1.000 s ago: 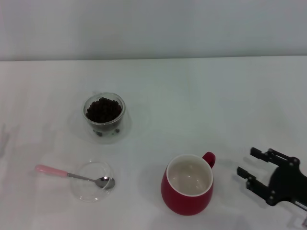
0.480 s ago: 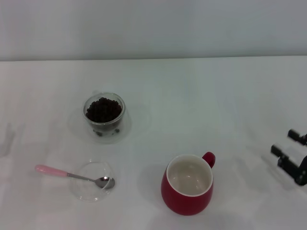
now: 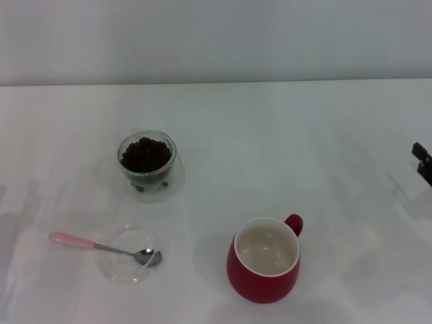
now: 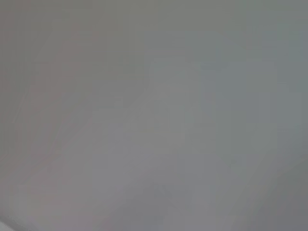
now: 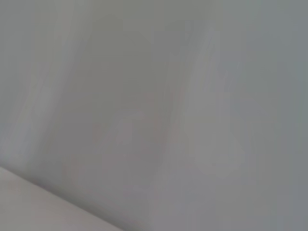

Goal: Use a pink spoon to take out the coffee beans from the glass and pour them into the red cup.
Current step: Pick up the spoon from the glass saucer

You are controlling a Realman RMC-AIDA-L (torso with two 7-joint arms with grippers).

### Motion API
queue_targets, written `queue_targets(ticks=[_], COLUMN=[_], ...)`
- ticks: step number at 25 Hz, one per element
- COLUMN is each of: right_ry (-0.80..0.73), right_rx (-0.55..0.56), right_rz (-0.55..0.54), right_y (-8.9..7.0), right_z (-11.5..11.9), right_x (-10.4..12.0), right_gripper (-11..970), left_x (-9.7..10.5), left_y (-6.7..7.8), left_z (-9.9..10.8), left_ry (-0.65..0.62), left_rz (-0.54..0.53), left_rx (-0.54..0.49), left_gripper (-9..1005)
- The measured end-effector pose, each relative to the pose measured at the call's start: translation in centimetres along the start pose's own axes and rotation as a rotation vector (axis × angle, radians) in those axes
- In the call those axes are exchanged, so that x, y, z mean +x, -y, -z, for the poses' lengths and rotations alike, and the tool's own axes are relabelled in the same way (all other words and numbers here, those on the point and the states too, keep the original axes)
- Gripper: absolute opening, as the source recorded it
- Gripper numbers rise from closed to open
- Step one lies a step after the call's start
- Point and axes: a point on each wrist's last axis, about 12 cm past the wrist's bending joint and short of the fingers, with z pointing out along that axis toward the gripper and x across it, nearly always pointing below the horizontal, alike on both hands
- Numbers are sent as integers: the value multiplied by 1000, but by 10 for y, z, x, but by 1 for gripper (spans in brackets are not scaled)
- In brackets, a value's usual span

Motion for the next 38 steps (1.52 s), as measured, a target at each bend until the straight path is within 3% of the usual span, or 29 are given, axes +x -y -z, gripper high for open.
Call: queue_targets(ticks=[7, 8, 9, 13, 22, 29, 38], right_ry=[-1, 0, 0, 4, 16, 3, -16], right_rx=[7, 8, 8, 17, 32, 40, 53], right_rz=[31, 36, 42, 66, 76, 74, 83], right_y=[12, 13, 14, 15, 12, 12, 13], right_z=[-20, -22, -23, -25, -26, -23, -18], right_x=[-5, -6, -6, -7, -8, -6, -3], right_gripper=[576, 576, 576, 576, 576, 576, 576], left_x=[7, 7, 10, 14, 34, 45, 52], left_y=[2, 2, 2, 1, 1, 6, 12], left_z=[17, 17, 22, 32, 40, 30, 30], left_ry=[2, 2, 1, -8, -132, -255, -325], left_rz=[358, 358, 448, 555, 608, 572, 570], left_rx=[-26, -26, -41, -70, -152, -131, -105], left_gripper=[772, 771, 771, 771, 770, 771, 770])
